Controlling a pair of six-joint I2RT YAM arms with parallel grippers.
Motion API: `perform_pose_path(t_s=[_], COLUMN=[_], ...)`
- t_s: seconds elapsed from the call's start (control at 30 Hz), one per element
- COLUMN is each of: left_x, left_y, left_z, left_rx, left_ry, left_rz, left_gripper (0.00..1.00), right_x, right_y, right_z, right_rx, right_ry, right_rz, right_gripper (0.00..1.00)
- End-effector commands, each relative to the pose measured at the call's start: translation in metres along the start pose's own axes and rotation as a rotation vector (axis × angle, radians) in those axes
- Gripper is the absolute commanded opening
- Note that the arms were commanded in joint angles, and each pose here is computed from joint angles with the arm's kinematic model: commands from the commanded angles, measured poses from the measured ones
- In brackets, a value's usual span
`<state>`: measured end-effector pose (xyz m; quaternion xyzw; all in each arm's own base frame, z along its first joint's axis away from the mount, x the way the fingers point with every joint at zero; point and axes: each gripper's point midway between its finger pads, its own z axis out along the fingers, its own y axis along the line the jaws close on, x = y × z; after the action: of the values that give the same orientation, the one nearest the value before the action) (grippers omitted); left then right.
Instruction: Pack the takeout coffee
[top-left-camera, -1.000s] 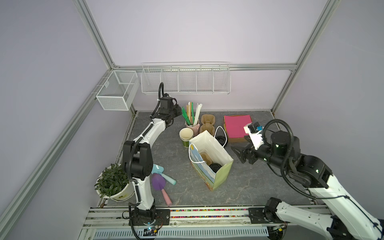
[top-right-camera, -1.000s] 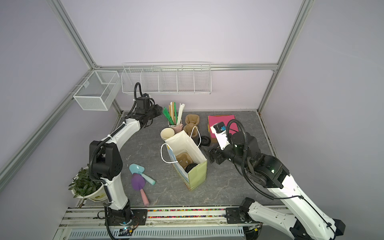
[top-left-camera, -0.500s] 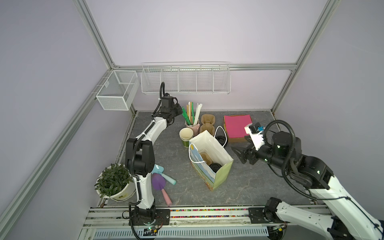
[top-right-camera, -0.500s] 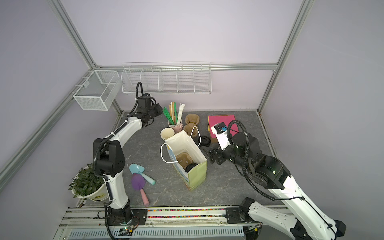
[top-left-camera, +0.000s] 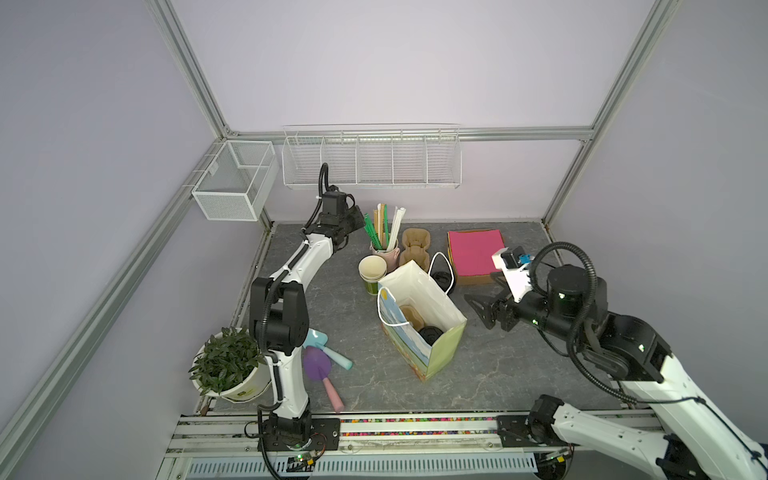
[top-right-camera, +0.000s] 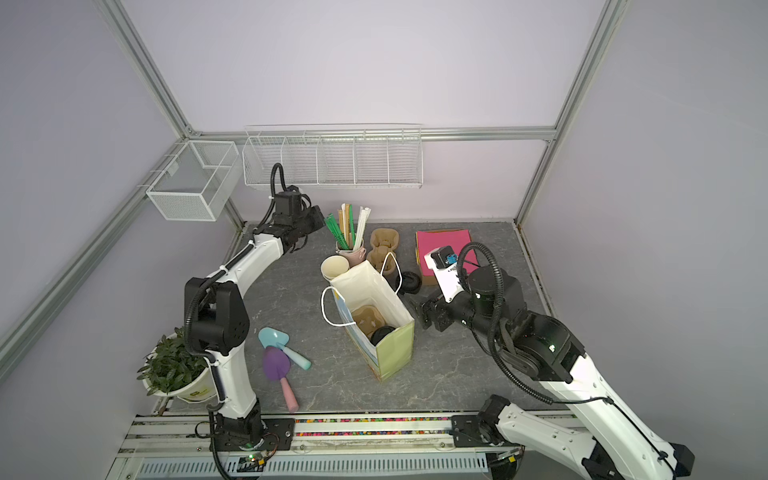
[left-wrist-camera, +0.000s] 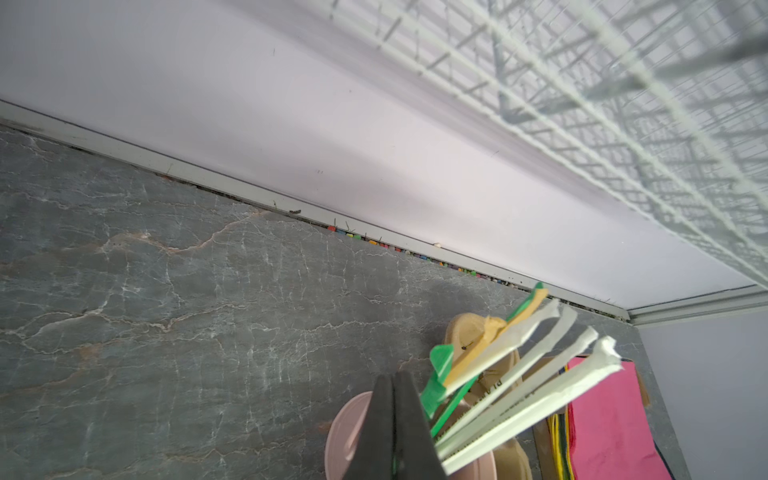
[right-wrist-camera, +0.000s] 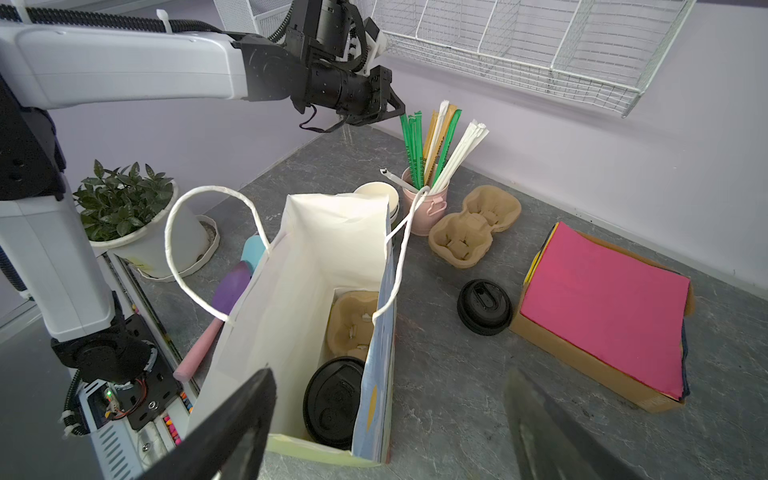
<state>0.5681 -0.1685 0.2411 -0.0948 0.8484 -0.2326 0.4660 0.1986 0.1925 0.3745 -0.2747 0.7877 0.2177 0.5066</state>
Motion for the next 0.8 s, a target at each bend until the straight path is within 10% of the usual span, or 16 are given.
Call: perform_pose_path(t_s=[0.0, 0.4, 0.77], left_x=[-0.050, -0.084, -0.130], left_y=[-0.028, -0.061, -0.145], left_z=[-0.046, -0.111, -0.290], left_rx=[0.050, 0.115, 0.298], left_ry=[-0.122, -0.201, -0.391], left_rz=[0.013, 0.058, 0.155], left_gripper=[0.00, 0.00, 0.00], right_x=[-0.001, -0.004, -0.006], right_y=[0.000, -0.004, -0.042], right_z=[-0.001, 0.001, 0.018], right_rx=[-0.007, 0.022, 0.229], right_ry=[-0.020, -0.018, 0.059], right_rz=[-0.011, -0.001, 0.128], right_gripper=[0.88, 0.88, 0.88])
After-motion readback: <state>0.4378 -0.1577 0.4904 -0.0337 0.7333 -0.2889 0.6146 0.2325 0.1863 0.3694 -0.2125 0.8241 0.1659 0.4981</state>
